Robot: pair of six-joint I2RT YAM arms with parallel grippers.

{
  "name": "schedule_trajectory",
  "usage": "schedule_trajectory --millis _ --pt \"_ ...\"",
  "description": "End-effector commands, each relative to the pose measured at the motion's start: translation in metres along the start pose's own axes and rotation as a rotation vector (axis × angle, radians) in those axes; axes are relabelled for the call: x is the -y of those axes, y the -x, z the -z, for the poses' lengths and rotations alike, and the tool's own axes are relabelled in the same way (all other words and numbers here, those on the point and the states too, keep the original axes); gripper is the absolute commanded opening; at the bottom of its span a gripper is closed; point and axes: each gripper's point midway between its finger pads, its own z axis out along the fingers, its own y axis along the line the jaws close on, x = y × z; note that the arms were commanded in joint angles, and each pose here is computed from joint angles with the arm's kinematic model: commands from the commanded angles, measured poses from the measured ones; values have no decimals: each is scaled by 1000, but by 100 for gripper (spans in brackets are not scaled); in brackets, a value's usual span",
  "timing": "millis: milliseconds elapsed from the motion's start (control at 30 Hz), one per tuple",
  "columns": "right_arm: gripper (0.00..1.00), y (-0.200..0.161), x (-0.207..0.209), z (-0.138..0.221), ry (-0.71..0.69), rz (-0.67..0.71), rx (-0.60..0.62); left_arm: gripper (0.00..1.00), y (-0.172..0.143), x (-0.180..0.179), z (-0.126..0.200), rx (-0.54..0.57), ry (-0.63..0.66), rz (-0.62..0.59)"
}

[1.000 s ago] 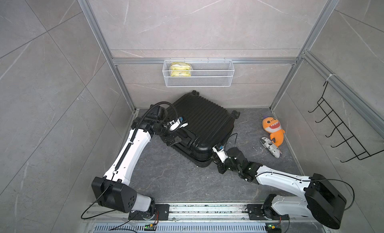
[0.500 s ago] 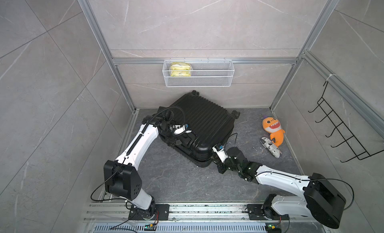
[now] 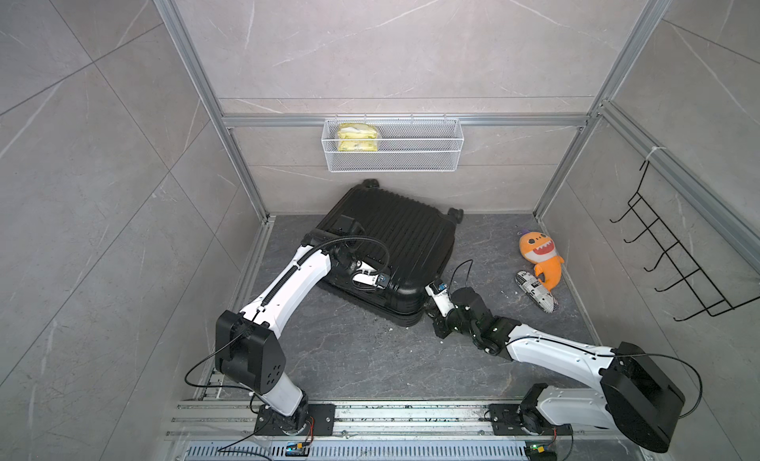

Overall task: Close the suitcase zippers
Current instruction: Zip the zipper on the suitcase.

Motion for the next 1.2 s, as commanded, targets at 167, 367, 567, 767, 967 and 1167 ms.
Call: schedule_trajectory --millis 167,367,567,767,967,1167 --pt "0 -17 -49 10 233 104 -49 11 20 -21 13 89 74 523" --pt "0 -12 -71 14 358 122 -34 10 44 -47 28 190 125 715" --pt "0 -7 -90 21 449 158 -19 9 63 -65 34 271 198 806" --pt "0 -6 -102 20 486 178 -24 5 77 -92 47 388 208 1087" --pt "0 -2 -112 24 512 197 -1 3 90 -104 46 428 251 1132" --pt "0 -10 -88 23 376 227 -55 0 66 -117 54 339 389 1168"
